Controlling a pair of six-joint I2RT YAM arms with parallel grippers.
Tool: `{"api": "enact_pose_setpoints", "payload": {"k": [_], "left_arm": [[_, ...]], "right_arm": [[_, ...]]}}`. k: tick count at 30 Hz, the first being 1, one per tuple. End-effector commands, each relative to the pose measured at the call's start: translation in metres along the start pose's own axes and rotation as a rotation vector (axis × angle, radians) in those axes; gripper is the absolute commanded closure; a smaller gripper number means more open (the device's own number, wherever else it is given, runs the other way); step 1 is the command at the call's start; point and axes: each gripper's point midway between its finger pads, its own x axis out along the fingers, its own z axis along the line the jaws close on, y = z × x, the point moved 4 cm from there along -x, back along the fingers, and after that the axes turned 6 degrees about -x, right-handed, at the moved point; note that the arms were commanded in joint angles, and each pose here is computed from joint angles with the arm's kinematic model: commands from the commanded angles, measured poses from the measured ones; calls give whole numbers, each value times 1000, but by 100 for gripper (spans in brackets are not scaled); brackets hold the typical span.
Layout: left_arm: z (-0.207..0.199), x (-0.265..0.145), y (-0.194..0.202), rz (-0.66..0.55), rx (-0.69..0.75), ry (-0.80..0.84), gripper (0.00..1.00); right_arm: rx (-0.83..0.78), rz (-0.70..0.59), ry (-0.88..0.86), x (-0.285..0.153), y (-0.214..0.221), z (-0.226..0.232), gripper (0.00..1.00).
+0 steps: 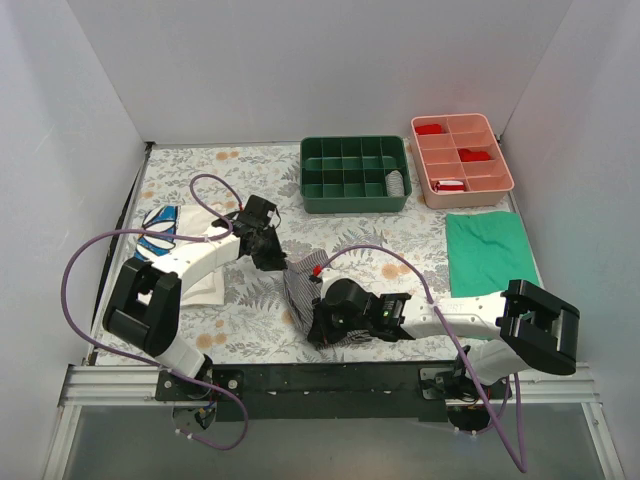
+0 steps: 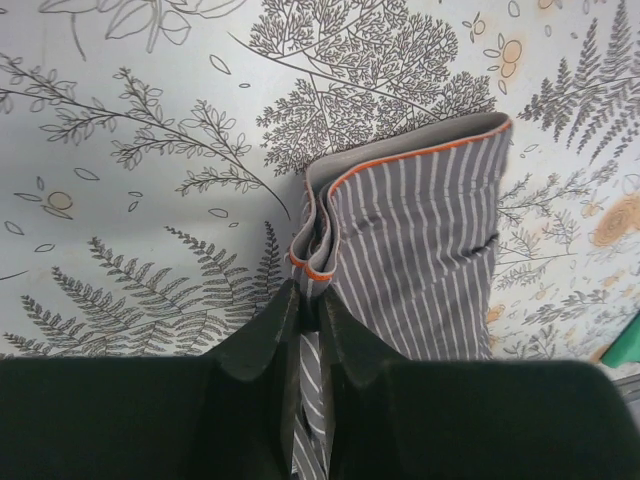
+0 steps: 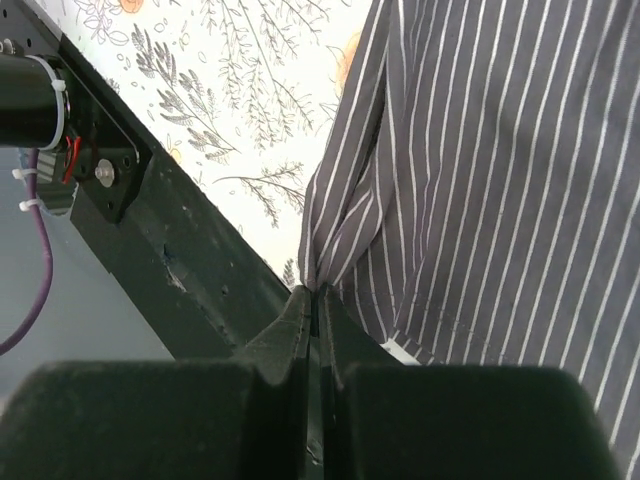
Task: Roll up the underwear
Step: Fold the underwear at the center of the board.
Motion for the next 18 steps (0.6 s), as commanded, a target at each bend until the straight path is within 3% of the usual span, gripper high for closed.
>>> {"api": "enact_pose_setpoints", "payload": {"k": [1,18], "left_arm": [[-5,4,-2,-4,43,-76,100],[-58,21,-15,-4,129,-101,100]], "right_arm": [[67,-95,-91,-8,-16,6,97],[235,-217,-59,-27,-5,-36,96]]}}
